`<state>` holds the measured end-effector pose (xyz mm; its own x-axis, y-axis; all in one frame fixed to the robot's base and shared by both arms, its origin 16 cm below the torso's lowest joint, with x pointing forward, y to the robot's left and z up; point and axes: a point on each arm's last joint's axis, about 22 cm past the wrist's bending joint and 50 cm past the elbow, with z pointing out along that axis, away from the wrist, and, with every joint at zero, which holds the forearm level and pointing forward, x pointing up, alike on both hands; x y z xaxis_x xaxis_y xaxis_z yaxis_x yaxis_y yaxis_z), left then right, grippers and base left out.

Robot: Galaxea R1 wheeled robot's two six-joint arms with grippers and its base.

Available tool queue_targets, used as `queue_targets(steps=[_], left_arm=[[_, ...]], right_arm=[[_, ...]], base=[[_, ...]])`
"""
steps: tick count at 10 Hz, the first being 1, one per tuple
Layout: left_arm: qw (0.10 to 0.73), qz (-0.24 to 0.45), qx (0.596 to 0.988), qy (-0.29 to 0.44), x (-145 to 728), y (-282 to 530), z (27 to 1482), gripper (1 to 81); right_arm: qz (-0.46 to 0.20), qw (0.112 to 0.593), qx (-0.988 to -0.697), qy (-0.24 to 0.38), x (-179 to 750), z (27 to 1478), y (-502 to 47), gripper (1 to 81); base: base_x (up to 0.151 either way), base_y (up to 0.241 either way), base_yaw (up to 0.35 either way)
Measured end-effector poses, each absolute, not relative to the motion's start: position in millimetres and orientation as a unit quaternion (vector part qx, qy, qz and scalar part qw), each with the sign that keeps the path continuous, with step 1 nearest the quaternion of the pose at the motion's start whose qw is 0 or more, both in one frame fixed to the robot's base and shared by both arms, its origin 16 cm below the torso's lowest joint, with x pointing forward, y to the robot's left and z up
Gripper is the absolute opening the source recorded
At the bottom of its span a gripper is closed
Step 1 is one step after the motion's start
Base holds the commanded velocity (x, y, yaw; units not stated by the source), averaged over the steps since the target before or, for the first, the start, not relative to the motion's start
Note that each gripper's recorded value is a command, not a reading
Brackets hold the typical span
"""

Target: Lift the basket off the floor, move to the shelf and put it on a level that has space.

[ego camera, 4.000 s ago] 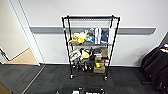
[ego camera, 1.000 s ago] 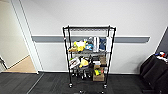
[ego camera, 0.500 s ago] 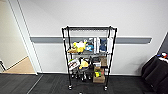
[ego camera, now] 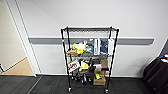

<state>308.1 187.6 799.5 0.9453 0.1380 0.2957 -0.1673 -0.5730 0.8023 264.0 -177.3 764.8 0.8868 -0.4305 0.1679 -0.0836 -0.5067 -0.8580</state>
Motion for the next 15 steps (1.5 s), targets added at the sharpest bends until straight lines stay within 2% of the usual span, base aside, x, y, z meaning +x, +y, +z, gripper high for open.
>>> queue_targets(steps=[4,15], left_arm=[[0.465,0.167,0.869,-0.009,309.5,181.9,800.1,1.0],[0.469,0.169,0.867,-0.010,309.0,173.8,800.2,1.0]], right_arm=[[-0.189,0.471,-0.848,0.153,266.8,767.7,-181.8,1.0],[-0.191,0.472,-0.847,0.153,265.9,769.2,-181.3,1.0]], base=[[0.136,-0.091,0.000],[0.123,0.000,0.000]])
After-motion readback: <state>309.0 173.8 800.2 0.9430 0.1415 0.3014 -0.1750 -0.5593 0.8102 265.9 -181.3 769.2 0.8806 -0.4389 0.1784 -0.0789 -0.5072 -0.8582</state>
